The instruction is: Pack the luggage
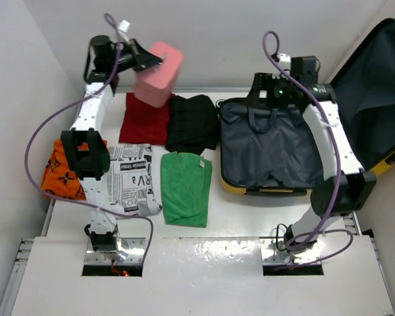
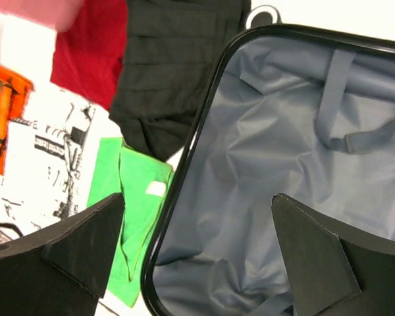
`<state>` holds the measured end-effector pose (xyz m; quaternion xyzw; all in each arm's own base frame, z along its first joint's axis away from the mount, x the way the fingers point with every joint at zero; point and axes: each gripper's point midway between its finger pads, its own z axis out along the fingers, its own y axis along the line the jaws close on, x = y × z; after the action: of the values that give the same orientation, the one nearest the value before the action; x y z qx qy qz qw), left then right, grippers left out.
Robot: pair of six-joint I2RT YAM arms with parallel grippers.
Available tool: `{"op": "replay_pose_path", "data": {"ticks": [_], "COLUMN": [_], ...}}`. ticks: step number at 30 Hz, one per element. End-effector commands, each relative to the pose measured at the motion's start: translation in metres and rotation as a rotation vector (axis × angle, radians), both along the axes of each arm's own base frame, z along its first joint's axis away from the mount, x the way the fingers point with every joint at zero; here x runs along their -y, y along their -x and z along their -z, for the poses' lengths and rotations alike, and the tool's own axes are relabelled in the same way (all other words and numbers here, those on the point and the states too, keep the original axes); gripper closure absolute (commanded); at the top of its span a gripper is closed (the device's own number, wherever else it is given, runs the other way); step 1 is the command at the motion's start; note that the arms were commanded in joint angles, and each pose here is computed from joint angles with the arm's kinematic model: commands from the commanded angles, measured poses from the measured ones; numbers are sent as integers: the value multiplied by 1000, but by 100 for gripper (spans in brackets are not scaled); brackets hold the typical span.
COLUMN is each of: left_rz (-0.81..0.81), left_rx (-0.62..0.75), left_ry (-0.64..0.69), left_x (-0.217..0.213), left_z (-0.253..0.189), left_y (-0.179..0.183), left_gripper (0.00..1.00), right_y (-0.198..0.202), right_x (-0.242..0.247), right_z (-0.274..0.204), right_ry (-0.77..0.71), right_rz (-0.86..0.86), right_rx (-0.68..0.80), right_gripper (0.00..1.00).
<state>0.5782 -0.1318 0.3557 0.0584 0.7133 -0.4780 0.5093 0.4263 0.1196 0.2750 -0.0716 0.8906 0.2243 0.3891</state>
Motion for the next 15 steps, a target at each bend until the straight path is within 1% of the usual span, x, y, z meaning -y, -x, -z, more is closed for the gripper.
{"op": "replay_pose_path", "data": {"ticks": [1,2,3,4,5,7,8,9,10,11,12,13,14,15], "left_rz": [201,235,266,297,357,421,458,496,526,558,616,646,676,719], "left_rx": [249,249,249,236,223,205,196,186,189,188,174,162,162,151], "left_ry": [3,4,5,15,26,42,50,50,55,61,61,65,65,66], "left_x": [62,73,83,94,114,133,150,160,168,176,193,200,207,221], "left_z": [-87,-86,-86,-86,-84,-81,-81,-76,-78,-82,-75,-75,-74,-71], "left_y": [64,70,76,82,93,104,115,121,128,138,149,157,165,178], "left_gripper": [100,100,100,100,100,100,100,100,100,100,100,100,100,100], "right_y": [16,18,31,31,33,49,54,57,69,69,73,81,78,83], "right_x": [11,16,19,27,33,37,40,40,39,49,46,45,53,49], "right_z": [-55,-58,-78,-74,-70,-83,-86,-92,-96,-95,-97,-101,-105,-108], "right_ry": [-36,-17,2,32,141,213,307,338,365,453,464,494,513,489], "right_rz": [-65,-67,-81,-81,-154,-192,-267,-294,-316,-366,-398,-435,-413,-447], "right_rx": [249,280,354,371,438,534,629,681,726,781,810,859,891,922], "right_gripper": [9,9,9,9,9,9,10,10,10,10,11,13,15,19]}}
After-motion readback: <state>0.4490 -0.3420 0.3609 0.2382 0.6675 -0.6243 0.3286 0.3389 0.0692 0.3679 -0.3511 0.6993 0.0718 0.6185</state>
